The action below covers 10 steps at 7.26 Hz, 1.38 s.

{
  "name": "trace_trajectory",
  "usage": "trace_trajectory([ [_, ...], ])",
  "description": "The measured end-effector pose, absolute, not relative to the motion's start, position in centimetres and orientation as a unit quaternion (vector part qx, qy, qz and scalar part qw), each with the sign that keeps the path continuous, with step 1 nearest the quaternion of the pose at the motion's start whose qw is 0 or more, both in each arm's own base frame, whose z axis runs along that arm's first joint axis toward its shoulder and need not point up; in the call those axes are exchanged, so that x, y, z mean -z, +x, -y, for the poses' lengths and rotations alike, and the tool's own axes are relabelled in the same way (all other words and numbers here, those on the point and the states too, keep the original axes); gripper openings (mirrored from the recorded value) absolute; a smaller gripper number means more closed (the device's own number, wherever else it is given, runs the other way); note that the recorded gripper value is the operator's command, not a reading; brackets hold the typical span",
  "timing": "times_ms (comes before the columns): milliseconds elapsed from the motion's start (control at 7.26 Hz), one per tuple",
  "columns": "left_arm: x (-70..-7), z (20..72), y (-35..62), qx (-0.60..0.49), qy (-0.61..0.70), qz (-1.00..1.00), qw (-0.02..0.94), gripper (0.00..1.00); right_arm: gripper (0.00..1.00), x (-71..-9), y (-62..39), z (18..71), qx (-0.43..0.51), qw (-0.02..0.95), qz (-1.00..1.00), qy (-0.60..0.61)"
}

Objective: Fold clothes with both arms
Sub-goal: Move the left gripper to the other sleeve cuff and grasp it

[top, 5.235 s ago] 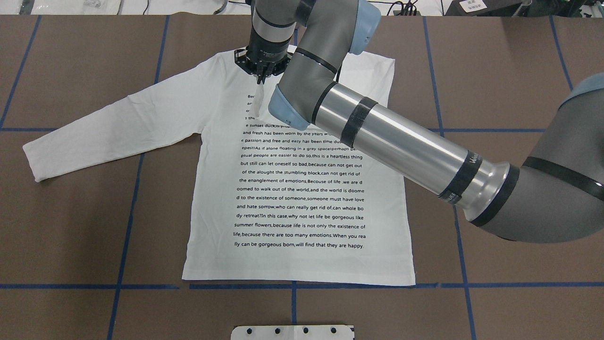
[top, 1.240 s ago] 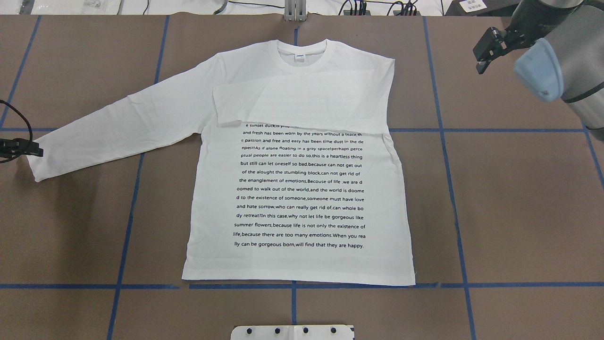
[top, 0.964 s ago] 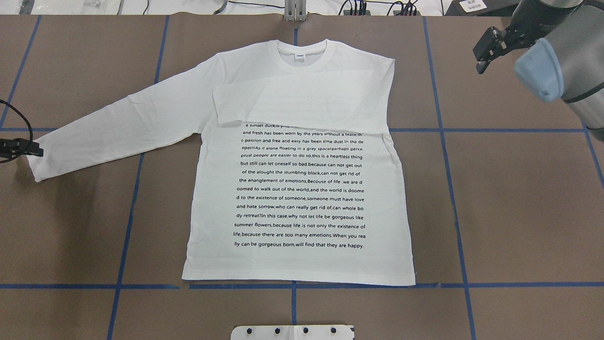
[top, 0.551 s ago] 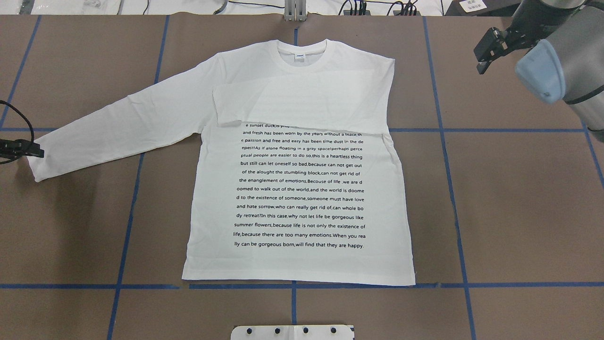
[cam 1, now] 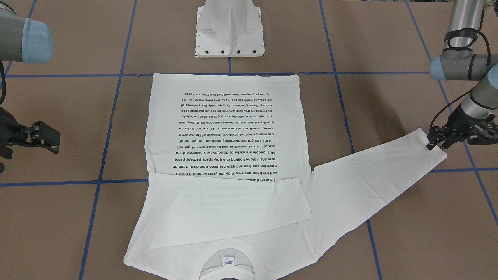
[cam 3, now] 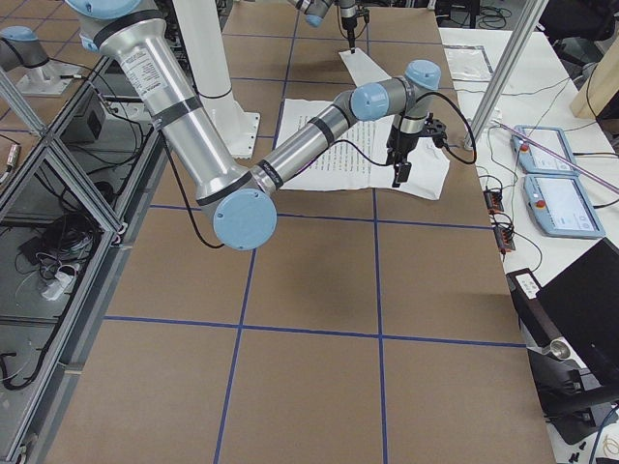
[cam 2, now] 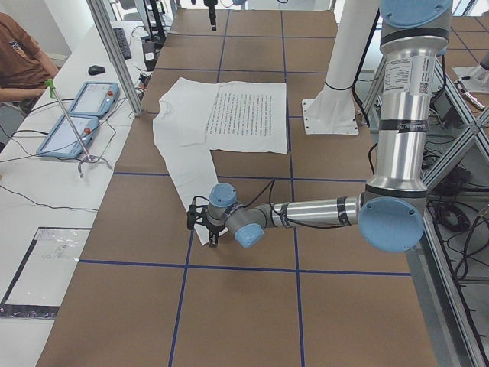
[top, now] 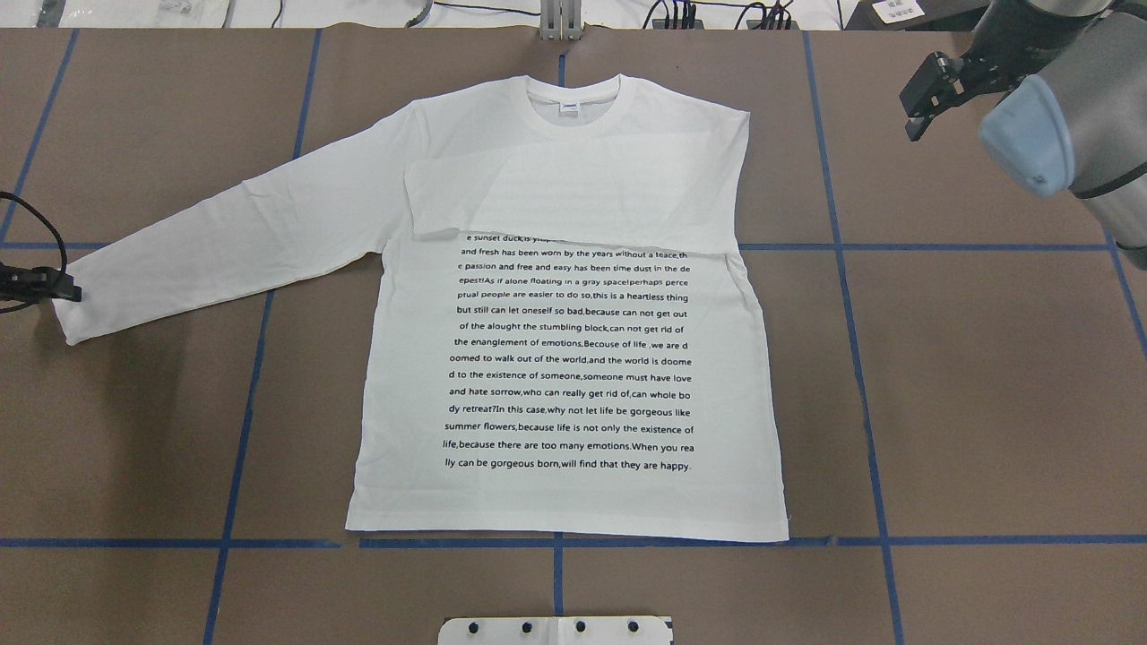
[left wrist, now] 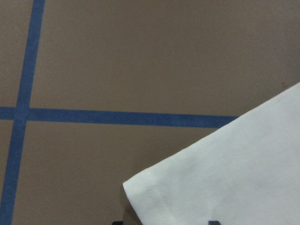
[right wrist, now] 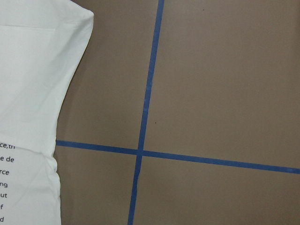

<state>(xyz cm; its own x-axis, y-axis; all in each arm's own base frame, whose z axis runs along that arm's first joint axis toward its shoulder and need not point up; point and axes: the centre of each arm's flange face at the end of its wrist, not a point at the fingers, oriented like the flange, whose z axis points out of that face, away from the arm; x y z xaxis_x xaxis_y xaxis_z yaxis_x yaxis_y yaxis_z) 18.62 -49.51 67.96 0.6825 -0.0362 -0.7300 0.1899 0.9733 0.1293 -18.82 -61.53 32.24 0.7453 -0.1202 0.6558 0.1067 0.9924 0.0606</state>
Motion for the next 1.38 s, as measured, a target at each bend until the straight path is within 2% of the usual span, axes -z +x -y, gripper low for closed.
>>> trace_trajectory([
  [138, -67.8, 49.5, 18.6, 0.062, 0.098, -0.394, 0.912, 0.14, 1.0, -32.3, -18.7, 61.5, 0.06, 0.934, 0.351, 0.009],
  [413, -67.6, 49.6, 18.7, 0.064, 0.099, -0.396, 0.911, 0.13, 1.0, -32.9, -18.4, 61.4, 0.057, 0.934, 0.351, 0.006],
  [551, -67.6, 49.6, 18.7, 0.064, 0.099, -0.396, 0.911, 0.39, 1.0, -33.0, -18.3, 61.4, 0.056, 0.935, 0.352, 0.005],
  [689, -67.6, 49.6, 18.7, 0.063, 0.099, -0.396, 0.911, 0.92, 1.0, -33.1, -18.2, 61.4, 0.056, 0.934, 0.352, 0.005],
  [827, -67.7, 49.5, 18.6, 0.062, 0.1, -0.395, 0.911, 1.0, 1.0, -33.1, -18.2, 61.4, 0.055, 0.935, 0.352, 0.005],
  [1378, -68.0, 49.5, 18.6, 0.063, 0.097, -0.393, 0.912, 1.0, 1.0, -33.3, -18.1, 61.3, 0.055, 0.935, 0.351, 0.003],
])
